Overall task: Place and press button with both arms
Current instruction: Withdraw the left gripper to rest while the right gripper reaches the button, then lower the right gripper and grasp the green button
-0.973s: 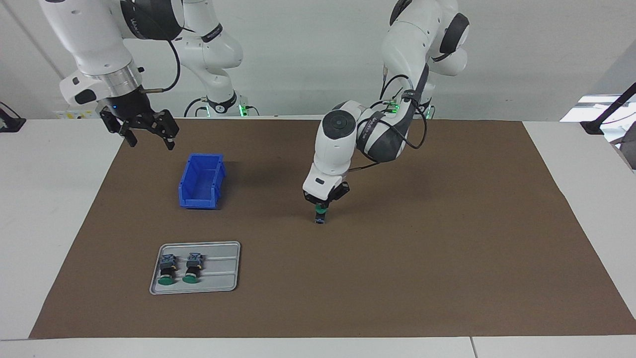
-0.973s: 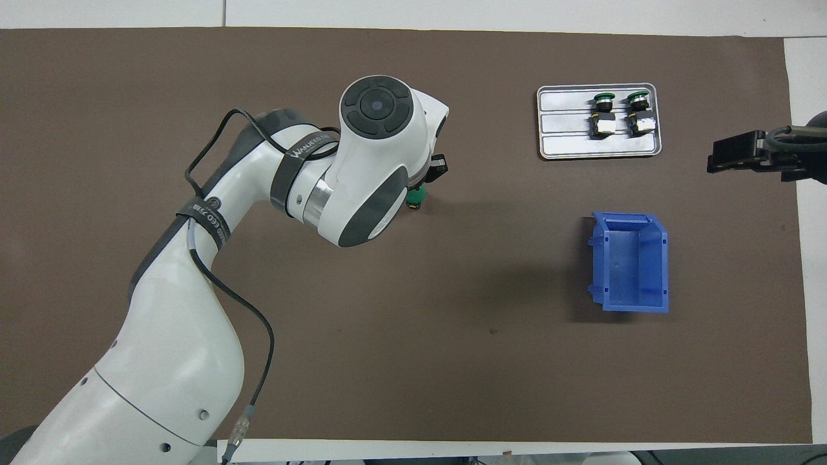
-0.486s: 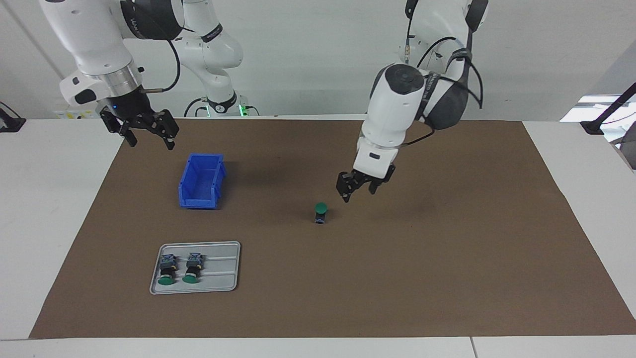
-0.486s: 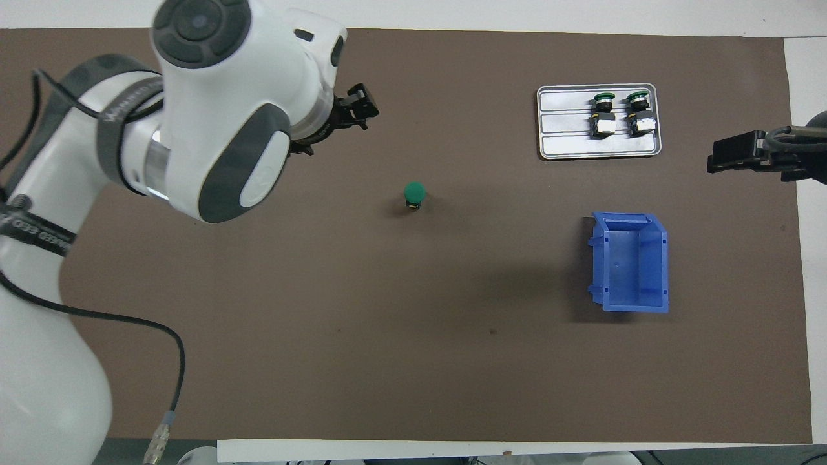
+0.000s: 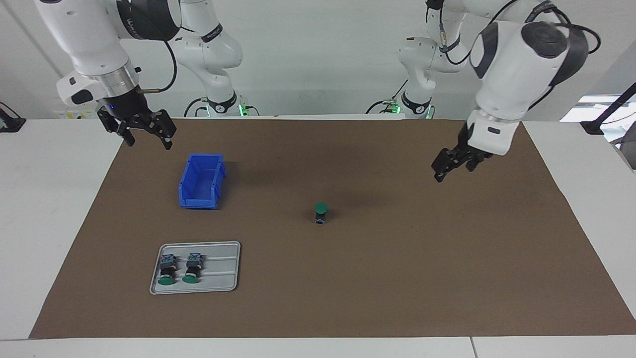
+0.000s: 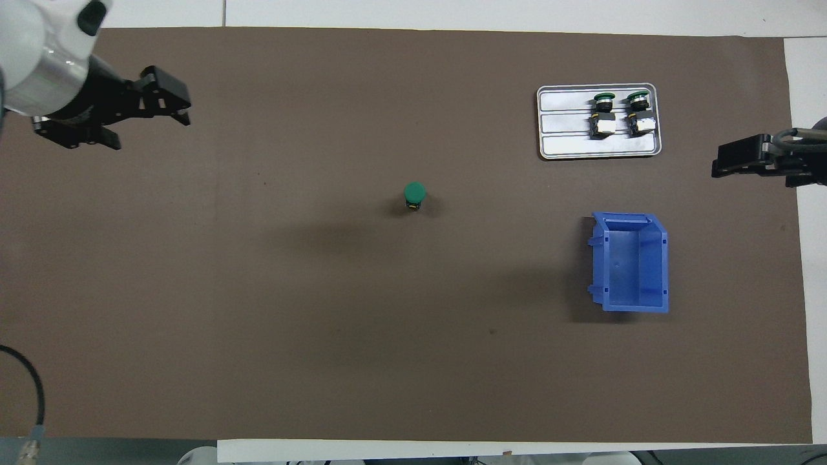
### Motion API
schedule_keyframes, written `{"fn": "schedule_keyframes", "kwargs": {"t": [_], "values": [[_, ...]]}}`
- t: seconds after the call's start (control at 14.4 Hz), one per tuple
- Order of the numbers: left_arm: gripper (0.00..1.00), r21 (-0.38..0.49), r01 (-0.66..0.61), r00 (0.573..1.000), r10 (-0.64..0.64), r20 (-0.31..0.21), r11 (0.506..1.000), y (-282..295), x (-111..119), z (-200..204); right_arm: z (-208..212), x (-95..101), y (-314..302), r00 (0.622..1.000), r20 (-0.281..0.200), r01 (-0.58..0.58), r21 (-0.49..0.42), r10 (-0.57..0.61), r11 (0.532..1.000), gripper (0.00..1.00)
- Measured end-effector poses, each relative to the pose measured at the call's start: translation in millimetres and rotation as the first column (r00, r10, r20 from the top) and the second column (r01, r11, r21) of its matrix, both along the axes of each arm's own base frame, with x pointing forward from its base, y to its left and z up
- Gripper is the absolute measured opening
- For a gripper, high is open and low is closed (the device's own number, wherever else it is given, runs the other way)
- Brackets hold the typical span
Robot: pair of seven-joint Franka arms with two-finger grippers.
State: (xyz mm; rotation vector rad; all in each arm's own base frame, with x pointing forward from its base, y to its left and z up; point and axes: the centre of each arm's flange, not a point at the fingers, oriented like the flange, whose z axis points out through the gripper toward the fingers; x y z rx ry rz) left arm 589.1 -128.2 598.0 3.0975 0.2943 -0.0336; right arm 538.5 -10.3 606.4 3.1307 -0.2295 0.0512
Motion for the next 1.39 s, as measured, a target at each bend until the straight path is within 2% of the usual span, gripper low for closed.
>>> {"fn": "schedule_keyframes", "kwargs": {"t": [0.14,0.35,0.69,0.97,1.11,1.39], "values": [[1.0,-0.001,0.023,0.999,-0.023,-0.026,1.0,38.8,-5.8,6.1,-0.7,-1.0,5.7,0.999,-0.009,-0.043,-0.001,0.043,0.999,0.99],[1.0,-0.006,0.023,0.998,-0.023,-0.051,1.0,65.9,-18.0,8.7,-1.6,-4.3,28.4,0.994,-0.025,-0.103,0.002,0.104,0.995,0.99],[1.0,-0.021,0.092,0.994,-0.093,-0.056,0.996,80.3,-37.6,10.9,-17.2,0.1,78.5,0.982,0.026,-0.19,0.016,0.189,0.982,0.99],[1.0,-0.024,0.168,0.984,-0.169,-0.047,0.985,80.2,-49.1,14.6,-57.8,21.2,126.2,0.981,0.048,-0.192,0.064,0.19,0.979,0.98],[1.0,-0.026,0.195,0.98,-0.196,-0.046,0.981,84.6,-50.1,14.1,-82.7,29.2,162.8,0.984,0.032,-0.176,0.08,0.174,0.981,0.97],[1.0,-0.028,0.223,0.973,-0.224,-0.048,0.975,83.0,-50.2,9.1,-131.0,46.3,216.6,0.987,-0.042,-0.152,0.116,0.157,0.982,0.96]]}}
